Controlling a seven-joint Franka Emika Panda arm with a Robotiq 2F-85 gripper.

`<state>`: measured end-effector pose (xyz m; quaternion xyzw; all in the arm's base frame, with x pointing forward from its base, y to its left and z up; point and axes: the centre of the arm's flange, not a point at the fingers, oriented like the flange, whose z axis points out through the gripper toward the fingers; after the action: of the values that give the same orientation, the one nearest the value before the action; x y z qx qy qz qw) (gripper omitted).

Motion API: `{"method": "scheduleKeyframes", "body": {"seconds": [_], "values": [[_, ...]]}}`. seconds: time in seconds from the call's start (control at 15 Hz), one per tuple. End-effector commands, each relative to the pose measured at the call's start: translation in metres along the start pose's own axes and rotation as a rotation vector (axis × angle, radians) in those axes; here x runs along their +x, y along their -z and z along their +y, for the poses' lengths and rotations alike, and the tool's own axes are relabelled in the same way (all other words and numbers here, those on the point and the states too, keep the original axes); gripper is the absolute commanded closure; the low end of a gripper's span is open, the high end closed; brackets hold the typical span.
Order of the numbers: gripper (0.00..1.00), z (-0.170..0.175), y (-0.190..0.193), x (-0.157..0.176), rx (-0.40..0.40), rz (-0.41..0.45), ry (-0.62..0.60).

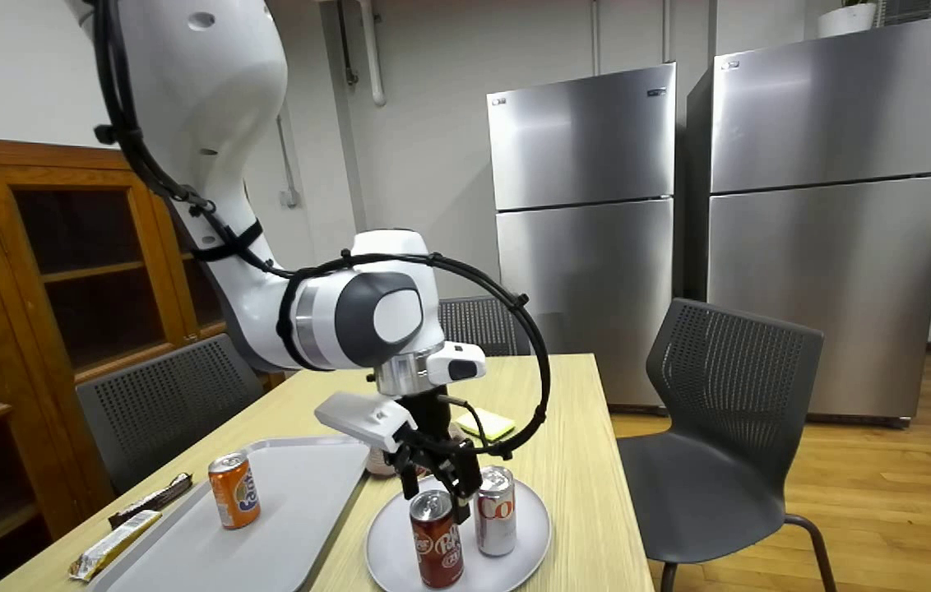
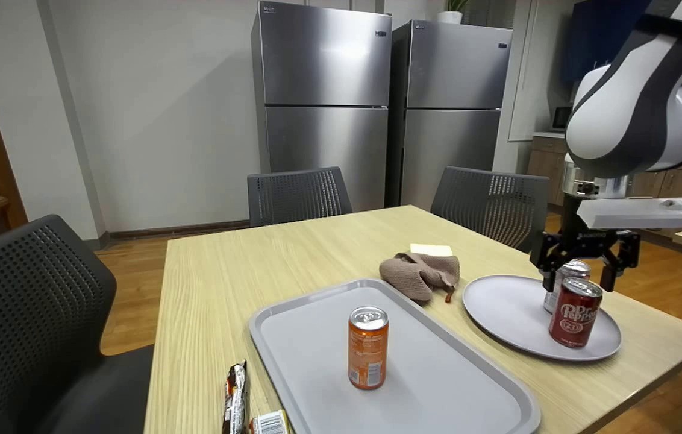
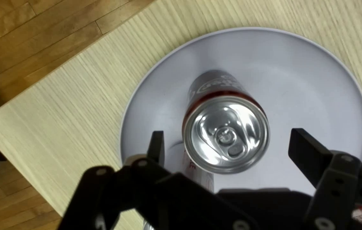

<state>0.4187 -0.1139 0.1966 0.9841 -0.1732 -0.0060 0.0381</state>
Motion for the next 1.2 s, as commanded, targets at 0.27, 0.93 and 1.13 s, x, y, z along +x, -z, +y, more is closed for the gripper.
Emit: {"method": "scheduleKeyframes", "body": {"seconds": [0.27,0.93,1.13], "values": [[0.00,-0.009,-0.020,0.010,-0.007,-0.028,0.037],[0.00,-0.001,-0.021,0.004,-0.012,-0.041,0.033],[0.00,-0.002,-0.020,-0.001,-0.014,-0.040,0.049]]}}
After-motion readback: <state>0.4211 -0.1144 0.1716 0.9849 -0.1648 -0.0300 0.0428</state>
